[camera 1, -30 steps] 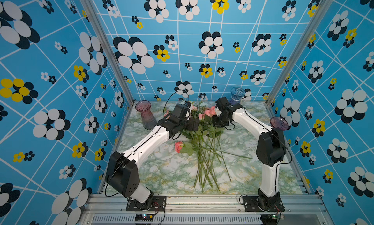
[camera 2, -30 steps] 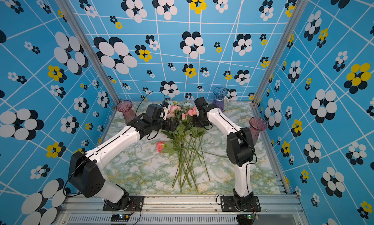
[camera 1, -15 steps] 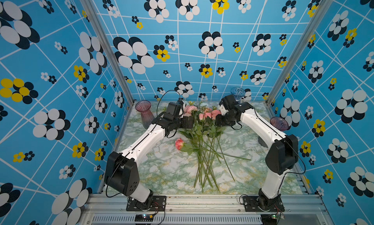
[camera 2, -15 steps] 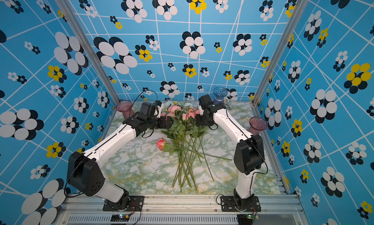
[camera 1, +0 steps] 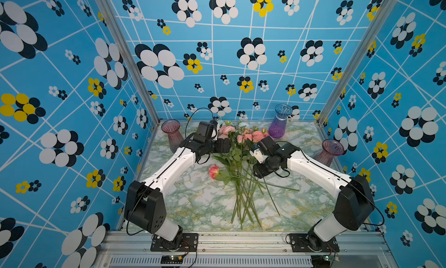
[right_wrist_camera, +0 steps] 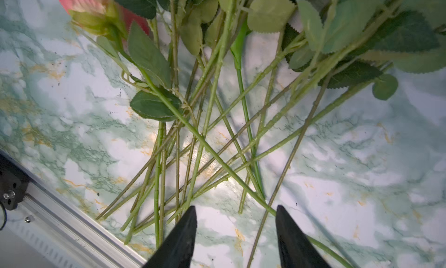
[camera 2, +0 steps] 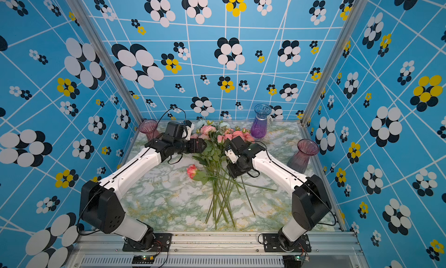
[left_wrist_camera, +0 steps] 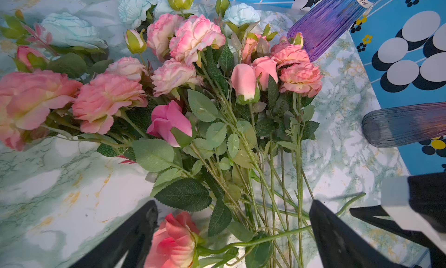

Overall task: Place the pink flowers into the vase
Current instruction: Pick up the flower at the center of the board.

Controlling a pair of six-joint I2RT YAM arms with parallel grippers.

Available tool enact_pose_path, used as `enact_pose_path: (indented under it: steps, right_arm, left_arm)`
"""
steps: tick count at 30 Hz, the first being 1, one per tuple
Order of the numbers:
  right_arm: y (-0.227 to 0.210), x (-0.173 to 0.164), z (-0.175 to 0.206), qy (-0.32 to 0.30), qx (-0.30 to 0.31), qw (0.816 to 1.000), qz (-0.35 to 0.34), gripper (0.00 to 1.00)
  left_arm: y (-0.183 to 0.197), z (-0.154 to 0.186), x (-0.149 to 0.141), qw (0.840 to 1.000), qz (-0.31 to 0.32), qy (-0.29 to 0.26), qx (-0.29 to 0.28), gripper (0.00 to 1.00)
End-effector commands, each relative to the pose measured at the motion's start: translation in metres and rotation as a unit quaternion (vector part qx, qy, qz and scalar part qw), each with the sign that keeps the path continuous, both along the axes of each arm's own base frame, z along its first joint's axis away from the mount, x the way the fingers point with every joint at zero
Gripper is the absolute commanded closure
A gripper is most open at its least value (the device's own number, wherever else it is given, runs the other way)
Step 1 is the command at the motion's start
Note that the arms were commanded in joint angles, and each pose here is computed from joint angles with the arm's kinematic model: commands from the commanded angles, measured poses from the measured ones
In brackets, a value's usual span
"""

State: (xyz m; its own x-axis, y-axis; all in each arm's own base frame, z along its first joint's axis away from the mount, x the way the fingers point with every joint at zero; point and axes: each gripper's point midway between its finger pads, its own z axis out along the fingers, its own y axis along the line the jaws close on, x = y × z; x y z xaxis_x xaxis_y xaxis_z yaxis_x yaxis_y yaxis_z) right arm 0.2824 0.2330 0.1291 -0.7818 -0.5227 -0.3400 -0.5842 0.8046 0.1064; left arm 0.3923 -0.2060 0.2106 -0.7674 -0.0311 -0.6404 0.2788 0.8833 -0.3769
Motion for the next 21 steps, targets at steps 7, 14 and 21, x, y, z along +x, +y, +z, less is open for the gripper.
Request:
enact_pose_path:
  steps: [7,14,21]
  right_arm:
    - [0.032,-0.003,-0.029,0.003,-0.027,0.995,0.091,0.51]
    - [0.03,-0.001,-0.054,0.015,-0.059,0.992,0.106,0.53]
    - [0.031,-0.002,-0.067,0.028,-0.072,0.99,0.118,0.6]
  left_arm:
    - [0.005,0.019,-0.002,1.0,0.004,-0.008,-0.016,0.0]
    - [0.012,0.018,-0.003,1.0,0.009,-0.006,-0.013,0.0]
    - [0.016,0.019,-0.002,1.0,0.014,-0.007,-0.016,0.0]
